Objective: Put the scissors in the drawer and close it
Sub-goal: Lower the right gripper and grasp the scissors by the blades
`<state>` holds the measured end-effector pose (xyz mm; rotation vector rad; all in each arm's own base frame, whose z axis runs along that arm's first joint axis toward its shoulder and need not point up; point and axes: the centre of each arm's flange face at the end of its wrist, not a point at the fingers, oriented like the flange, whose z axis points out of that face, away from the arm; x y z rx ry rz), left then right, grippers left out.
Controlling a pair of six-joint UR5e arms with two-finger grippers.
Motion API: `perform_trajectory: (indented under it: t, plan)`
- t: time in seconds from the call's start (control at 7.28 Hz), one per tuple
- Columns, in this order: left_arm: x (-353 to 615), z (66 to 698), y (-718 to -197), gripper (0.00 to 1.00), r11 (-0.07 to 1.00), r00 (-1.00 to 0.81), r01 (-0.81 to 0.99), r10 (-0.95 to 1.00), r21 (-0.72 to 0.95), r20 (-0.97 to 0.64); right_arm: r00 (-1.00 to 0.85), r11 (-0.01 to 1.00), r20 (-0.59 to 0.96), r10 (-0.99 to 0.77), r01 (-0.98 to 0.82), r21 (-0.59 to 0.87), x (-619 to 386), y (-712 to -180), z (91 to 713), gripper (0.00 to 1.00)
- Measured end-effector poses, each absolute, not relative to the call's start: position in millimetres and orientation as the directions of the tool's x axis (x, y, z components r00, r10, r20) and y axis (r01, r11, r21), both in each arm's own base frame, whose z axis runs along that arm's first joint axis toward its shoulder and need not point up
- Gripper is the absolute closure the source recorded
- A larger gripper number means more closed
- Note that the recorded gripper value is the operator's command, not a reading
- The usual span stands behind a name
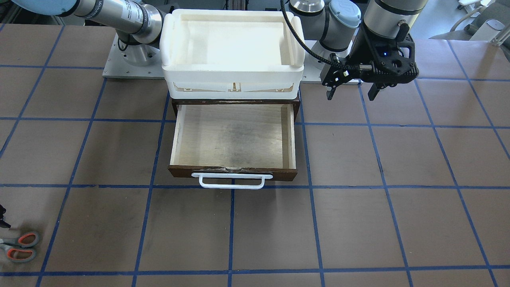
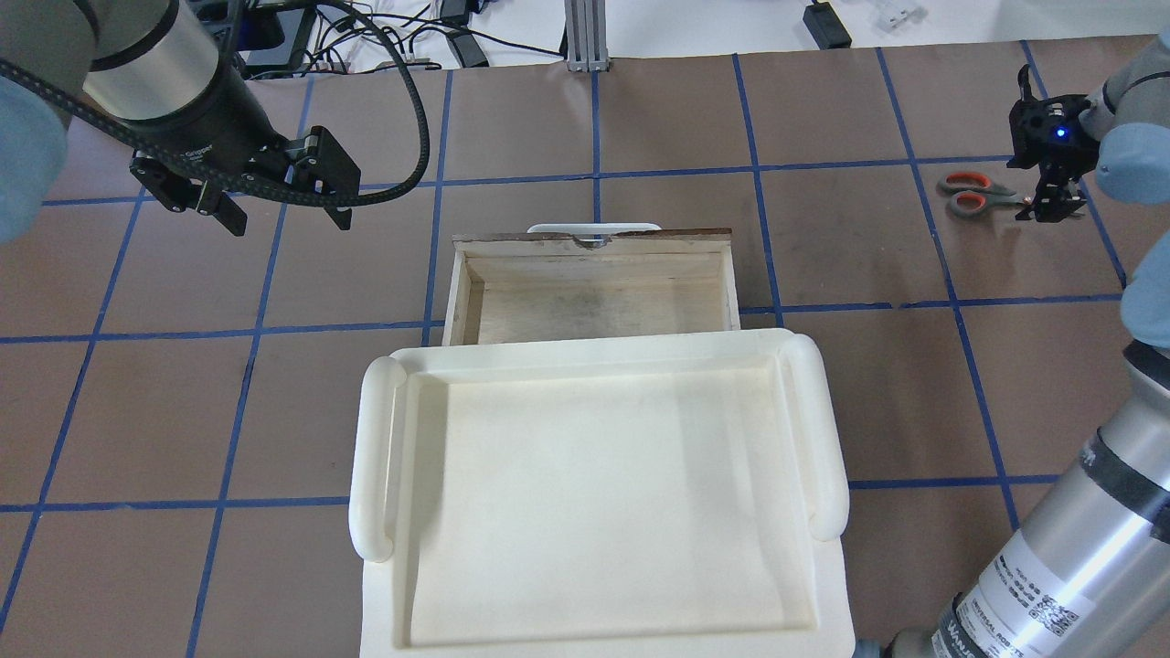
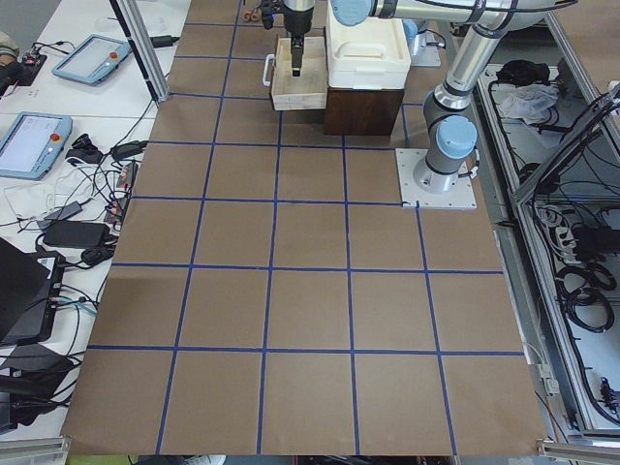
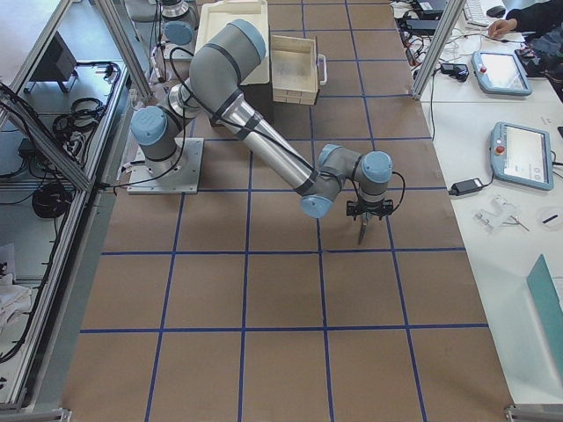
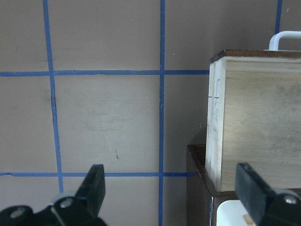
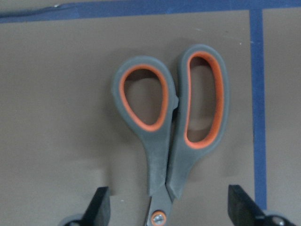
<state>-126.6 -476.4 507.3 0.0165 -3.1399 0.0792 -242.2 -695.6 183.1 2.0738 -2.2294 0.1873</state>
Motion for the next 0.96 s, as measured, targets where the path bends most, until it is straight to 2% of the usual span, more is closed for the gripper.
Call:
perform_trajectory:
  t: [0.55, 0.69, 0.82, 0.96]
  plan:
    - [-126.8, 507.2, -476.3, 0.0, 0.999, -1.0, -0.01, -0.01, -0.05, 0.001, -0.094, 0.09, 0.114, -0.989, -0.995, -0.04, -241.9, -694.1, 177.7, 0.15]
    - [-126.8, 505.9, -475.8, 0.0, 0.999, -1.0, -0.01, -0.01, -0.048, 0.001, -0.096, 0.092, 0.11, -0.989, -0.995, -0.042, -241.9, -693.9, 177.0, 0.19]
    - [-126.8, 503.5, -474.5, 0.0, 0.999, -1.0, -0.01, -0.01, -0.045, 0.001, -0.111, 0.107, 0.097, -0.989, -0.993, -0.045, -241.7, -692.9, 175.8, 0.26]
    - [-126.7, 501.7, -472.8, 0.0, 0.999, -1.0, -0.01, -0.01, -0.045, 0.001, -0.138, 0.134, 0.072, -0.988, -0.99, -0.049, -241.6, -690.8, 173.8, 0.47]
